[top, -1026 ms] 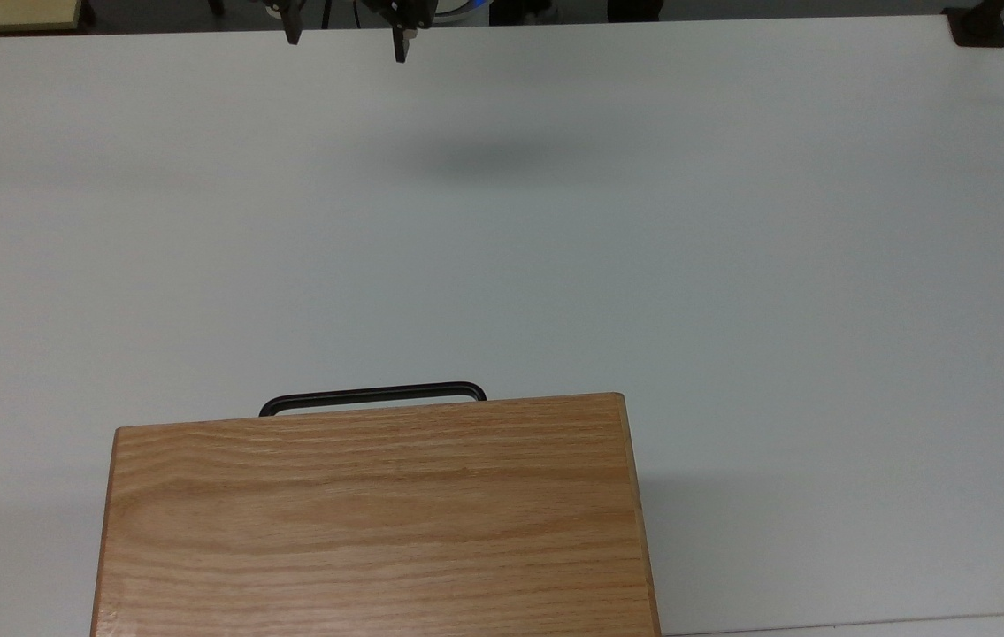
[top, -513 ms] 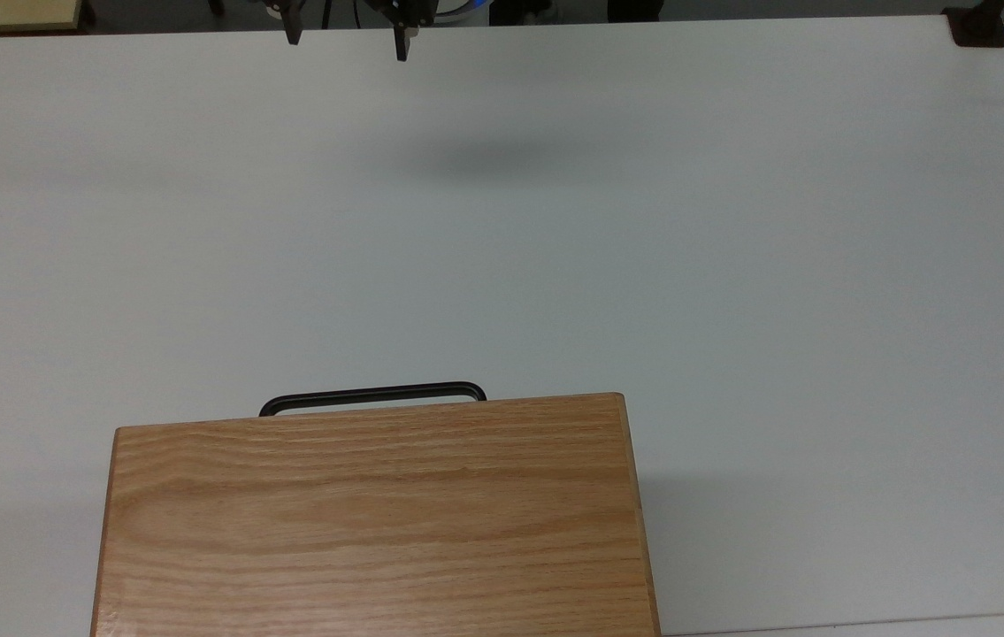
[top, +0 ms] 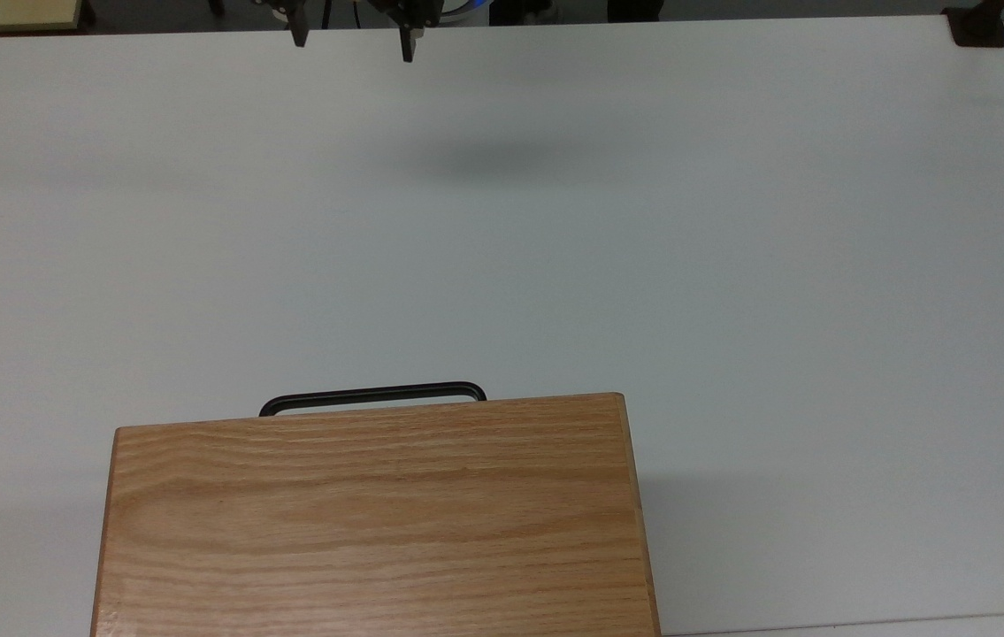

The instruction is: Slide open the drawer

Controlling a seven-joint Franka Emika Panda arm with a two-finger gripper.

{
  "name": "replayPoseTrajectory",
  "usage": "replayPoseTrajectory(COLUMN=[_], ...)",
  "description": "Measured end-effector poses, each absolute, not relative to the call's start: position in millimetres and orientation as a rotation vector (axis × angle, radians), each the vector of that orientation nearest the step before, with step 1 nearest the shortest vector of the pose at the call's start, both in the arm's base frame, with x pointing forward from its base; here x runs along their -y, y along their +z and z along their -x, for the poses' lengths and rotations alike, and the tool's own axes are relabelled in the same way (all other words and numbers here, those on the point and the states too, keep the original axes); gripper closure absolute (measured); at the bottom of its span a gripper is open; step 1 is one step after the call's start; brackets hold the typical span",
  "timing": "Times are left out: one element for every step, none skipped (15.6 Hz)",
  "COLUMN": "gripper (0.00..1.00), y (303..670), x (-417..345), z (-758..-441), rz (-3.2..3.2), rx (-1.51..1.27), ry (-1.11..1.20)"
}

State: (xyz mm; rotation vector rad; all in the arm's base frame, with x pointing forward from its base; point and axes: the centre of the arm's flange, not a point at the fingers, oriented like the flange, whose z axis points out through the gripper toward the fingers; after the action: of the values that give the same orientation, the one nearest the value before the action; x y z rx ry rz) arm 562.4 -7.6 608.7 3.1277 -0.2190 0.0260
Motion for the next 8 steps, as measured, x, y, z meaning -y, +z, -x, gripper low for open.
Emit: replayPoseTrajectory(gripper=[0.00,0.01,0.03,0.04,0.05,0.06,0.06,0.06], y=[607.8,606.4,604.9,603.1,600.2,595.6,589.5,582.2], x=[5.8,4.0,2.6,0.9,-0.7,-1.6,-2.2,-2.4], z=[-562.9,-563.9,-566.2,-570.5,-577.0,-585.4,-595.4,-606.1], rz=[-3.142,-3.154,-3.160,-3.165,-3.166,-3.156,-3.138,-3.111], rx=[0.261,0.321,0.393,0.487,0.604,0.734,0.876,1.019], ry=[0.022,0.017,0.024,0.046,0.076,0.115,0.158,0.203])
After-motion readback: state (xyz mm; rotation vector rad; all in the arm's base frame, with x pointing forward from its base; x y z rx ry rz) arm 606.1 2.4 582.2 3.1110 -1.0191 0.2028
